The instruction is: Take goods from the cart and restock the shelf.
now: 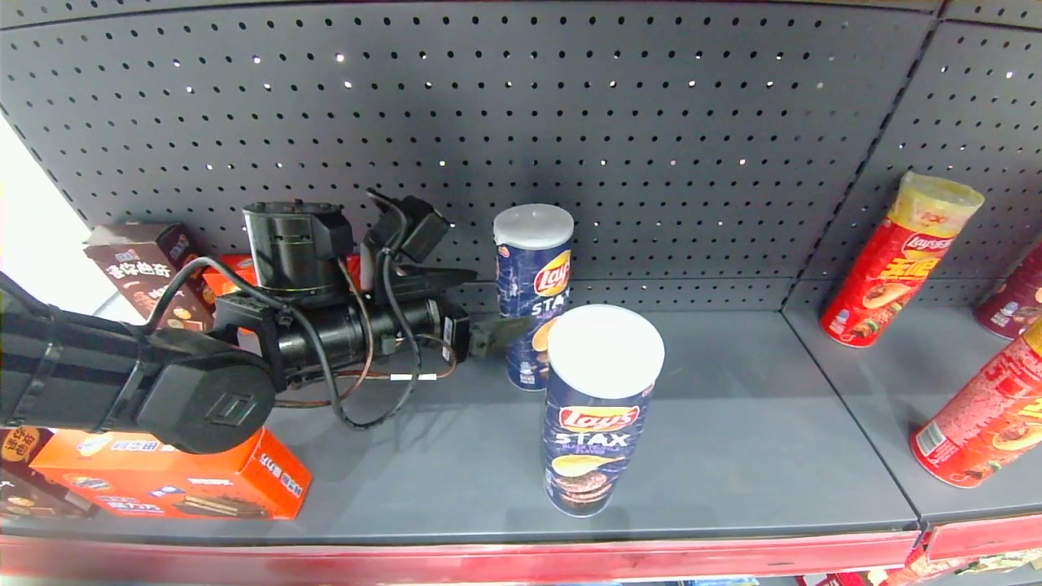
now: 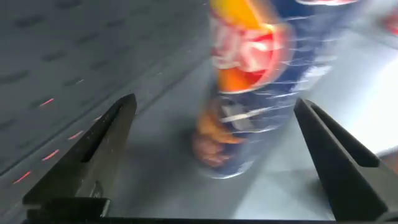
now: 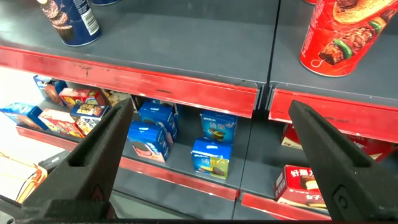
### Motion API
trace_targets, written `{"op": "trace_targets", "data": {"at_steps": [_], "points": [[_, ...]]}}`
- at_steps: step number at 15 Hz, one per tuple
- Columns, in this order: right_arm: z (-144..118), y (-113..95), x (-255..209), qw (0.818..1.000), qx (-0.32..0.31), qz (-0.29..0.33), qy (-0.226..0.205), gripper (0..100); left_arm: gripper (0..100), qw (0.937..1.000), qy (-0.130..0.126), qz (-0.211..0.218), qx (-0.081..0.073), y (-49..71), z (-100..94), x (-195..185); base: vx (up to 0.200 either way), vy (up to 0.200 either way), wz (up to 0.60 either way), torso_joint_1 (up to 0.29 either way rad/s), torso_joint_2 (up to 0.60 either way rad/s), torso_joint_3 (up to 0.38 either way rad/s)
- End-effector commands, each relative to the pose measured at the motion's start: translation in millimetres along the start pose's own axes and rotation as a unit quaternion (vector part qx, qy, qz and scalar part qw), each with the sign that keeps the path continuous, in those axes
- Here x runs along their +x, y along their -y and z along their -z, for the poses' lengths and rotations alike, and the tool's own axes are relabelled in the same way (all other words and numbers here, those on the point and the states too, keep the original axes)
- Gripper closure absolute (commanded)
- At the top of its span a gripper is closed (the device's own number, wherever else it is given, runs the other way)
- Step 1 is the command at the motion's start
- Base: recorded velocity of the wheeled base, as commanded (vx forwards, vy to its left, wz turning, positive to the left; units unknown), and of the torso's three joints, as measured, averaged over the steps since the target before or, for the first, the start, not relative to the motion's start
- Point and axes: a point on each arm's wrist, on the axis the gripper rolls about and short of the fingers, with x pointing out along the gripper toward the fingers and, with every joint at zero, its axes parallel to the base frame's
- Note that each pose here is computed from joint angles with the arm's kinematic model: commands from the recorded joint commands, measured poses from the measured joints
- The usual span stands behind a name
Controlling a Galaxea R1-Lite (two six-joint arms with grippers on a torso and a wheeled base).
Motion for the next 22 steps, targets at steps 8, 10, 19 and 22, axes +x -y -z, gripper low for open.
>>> {"op": "trace_targets", "data": {"at_steps": [8, 10, 19, 22], "points": [[0.0, 0.0, 0.1, 1.000, 0.000, -0.001, -0.001, 0, 0, 0.9982, -0.003, -0.060, 0.003, -4.8, -8.0, -10.5, 0.000, 0.000, 0.00, 0.000, 0.00, 0.000], [0.0, 0.0, 0.1, 1.000, 0.000, -0.001, -0.001, 0, 0, 0.9977, -0.003, -0.067, 0.002, -7.5, -8.5, -15.1, 0.000, 0.000, 0.00, 0.000, 0.00, 0.000], [0.0, 0.0, 0.1, 1.000, 0.000, -0.001, -0.001, 0, 0, 0.9969, -0.004, -0.078, 0.001, -3.3, -9.5, -40.0, 0.000, 0.000, 0.00, 0.000, 0.00, 0.000], [0.0, 0.0, 0.1, 1.000, 0.000, -0.001, -0.001, 0, 0, 0.9964, 0.000, -0.085, 0.003, 1.4, -10.4, -50.0, 0.000, 0.000, 0.00, 0.000, 0.00, 0.000]]}}
